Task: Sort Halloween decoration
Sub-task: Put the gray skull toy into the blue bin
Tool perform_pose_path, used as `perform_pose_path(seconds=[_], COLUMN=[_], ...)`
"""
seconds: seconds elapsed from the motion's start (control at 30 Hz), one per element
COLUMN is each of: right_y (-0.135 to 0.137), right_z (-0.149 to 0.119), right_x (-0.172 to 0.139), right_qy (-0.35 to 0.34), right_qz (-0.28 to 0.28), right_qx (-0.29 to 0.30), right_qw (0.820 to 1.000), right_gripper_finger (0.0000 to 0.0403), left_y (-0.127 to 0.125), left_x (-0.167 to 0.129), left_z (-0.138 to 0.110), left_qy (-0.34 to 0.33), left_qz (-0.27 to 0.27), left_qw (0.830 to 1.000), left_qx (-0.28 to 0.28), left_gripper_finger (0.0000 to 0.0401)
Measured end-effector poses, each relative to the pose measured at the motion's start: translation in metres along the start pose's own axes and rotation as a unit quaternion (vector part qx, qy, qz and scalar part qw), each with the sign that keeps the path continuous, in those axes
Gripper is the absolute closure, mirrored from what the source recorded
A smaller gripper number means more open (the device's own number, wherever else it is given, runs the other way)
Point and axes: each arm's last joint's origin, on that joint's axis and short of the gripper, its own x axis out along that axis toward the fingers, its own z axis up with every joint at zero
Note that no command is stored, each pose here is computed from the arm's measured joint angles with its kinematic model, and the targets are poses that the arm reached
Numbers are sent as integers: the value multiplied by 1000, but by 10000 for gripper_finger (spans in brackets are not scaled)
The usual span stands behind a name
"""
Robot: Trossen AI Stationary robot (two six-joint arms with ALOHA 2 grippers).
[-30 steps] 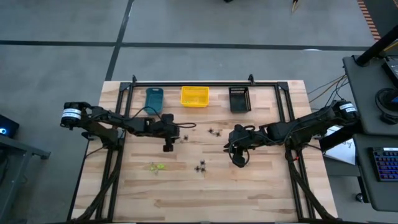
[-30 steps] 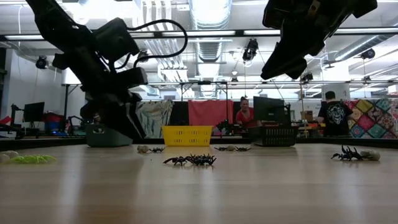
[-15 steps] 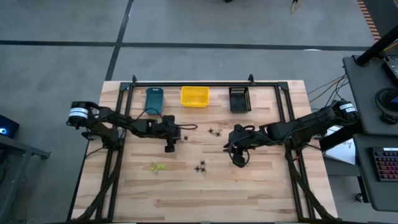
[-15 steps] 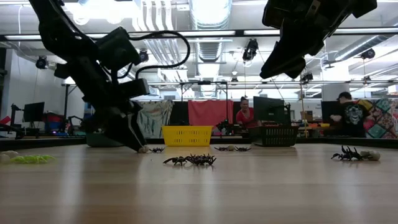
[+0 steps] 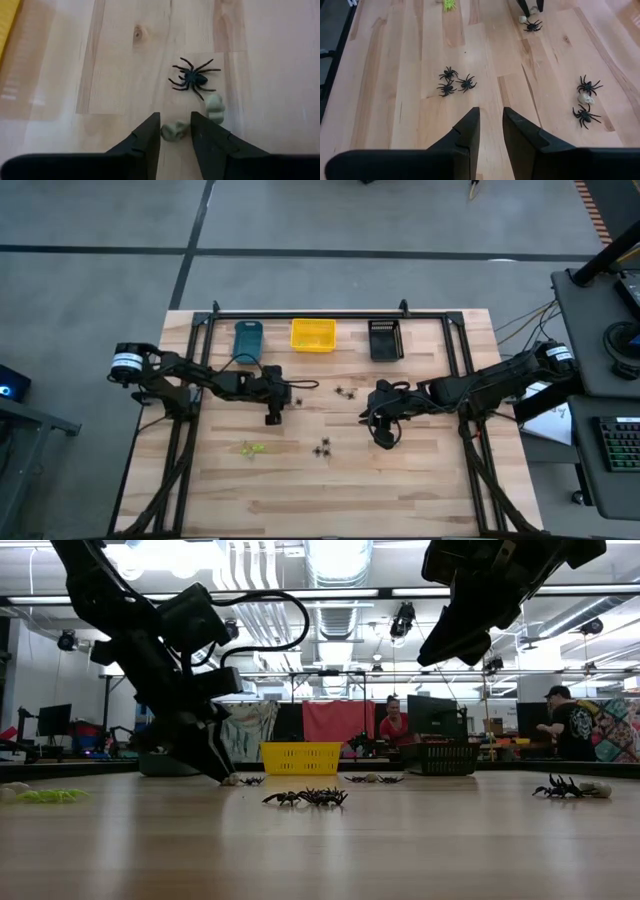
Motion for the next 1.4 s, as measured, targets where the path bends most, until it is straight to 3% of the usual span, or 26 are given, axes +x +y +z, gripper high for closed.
perform_pose_path(seconds=[0.33, 0.57, 0.8, 0.97, 1.1, 1.3, 1.4], right_y=[0, 0, 1, 1, 1, 1, 1], right_z=[0, 1, 2, 3, 3, 3, 3], right_x=[0, 0, 0, 0, 0, 0, 0], right_qy=[-2, -3, -8, -13, -14, -15, -15], right_qz=[1, 1, 3, 5, 5, 6, 6], right_qx=[1, 1, 1, 2, 2, 2, 2], right_qw=[1000, 1000, 1000, 1000, 1000, 1000, 1000], right_gripper_finger=[328, 328, 328, 328, 328, 328, 328], left_y=[1, 3, 16, 40, 73, 129, 152], left_x=[-3, -13, -52, -91, -115, -124, -121], left_z=[0, 4, 23, 30, 30, 5, -15], left_qy=[3, -5, -32, -31, -32, 19, 56], left_qz=[4, 5, 14, 85, 144, 214, 216], left_qw=[1000, 1000, 999, 995, 985, 957, 939], left_qx=[-4, -10, -23, -40, -93, -197, -263], left_gripper_finger=[392, 394, 395, 395, 395, 397, 397])
